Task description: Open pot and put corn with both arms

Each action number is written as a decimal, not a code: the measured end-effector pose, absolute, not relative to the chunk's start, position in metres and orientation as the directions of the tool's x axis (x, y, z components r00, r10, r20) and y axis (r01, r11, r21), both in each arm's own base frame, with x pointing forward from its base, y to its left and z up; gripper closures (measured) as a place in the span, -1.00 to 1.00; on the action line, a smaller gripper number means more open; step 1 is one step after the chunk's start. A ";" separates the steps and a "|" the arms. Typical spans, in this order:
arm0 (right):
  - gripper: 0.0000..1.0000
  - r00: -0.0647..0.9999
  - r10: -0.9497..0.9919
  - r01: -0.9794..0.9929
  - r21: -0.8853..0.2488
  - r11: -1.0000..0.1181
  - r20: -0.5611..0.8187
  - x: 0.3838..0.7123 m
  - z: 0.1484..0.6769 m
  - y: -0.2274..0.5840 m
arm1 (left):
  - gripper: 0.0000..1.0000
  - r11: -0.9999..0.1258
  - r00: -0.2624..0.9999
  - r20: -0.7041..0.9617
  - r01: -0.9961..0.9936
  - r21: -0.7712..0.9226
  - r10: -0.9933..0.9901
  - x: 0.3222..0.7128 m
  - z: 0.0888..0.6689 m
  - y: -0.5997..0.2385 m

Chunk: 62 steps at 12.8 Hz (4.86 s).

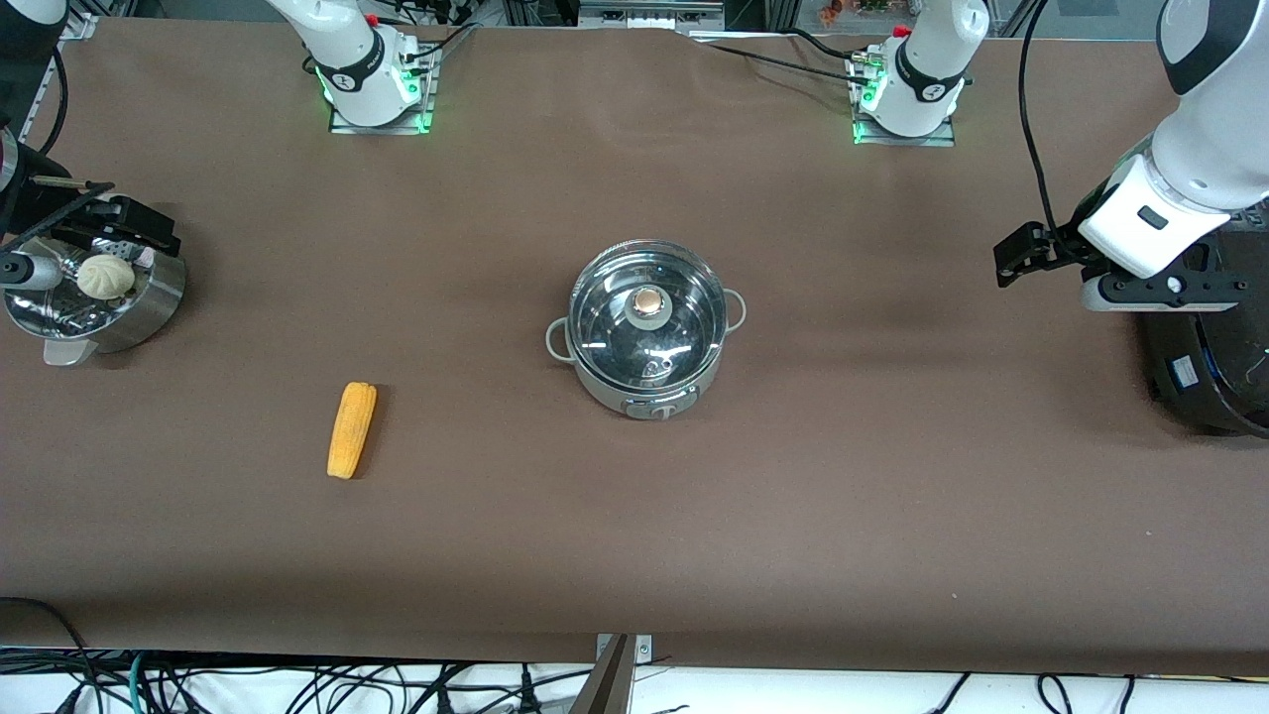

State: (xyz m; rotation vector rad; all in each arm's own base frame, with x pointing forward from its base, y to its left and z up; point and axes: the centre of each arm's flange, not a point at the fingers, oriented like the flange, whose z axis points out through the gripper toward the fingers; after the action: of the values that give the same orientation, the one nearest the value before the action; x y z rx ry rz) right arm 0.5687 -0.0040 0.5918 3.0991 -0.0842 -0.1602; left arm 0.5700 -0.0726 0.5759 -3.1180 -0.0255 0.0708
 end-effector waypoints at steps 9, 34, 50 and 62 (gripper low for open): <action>-1.00 0.993 -0.053 -0.049 0.039 -0.998 -0.101 0.569 0.592 -0.004 | -1.00 -1.000 0.999 -0.050 0.016 -0.024 0.017 0.569 0.579 -0.073; -1.00 0.986 0.010 0.011 0.004 -1.000 -0.164 0.647 0.428 0.032 | -1.00 -0.985 0.978 -0.118 -0.167 0.041 -0.171 0.557 0.544 -0.295; -0.92 0.998 0.012 0.009 -0.046 -0.999 -0.065 0.686 0.194 0.054 | -1.00 -0.948 0.937 -0.147 -0.308 0.084 -0.318 0.534 0.345 -0.499; 0.26 0.994 0.040 0.031 -0.080 -0.996 -0.106 0.682 0.283 0.090 | 0.00 -0.971 0.946 -0.224 -0.240 0.002 -0.234 0.562 0.457 -0.411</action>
State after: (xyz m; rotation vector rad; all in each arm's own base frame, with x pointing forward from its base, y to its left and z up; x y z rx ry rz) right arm 0.6822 0.0900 0.2825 3.2148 0.0572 -0.1727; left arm 0.5619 -0.4110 0.4571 -3.0738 0.3740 0.3487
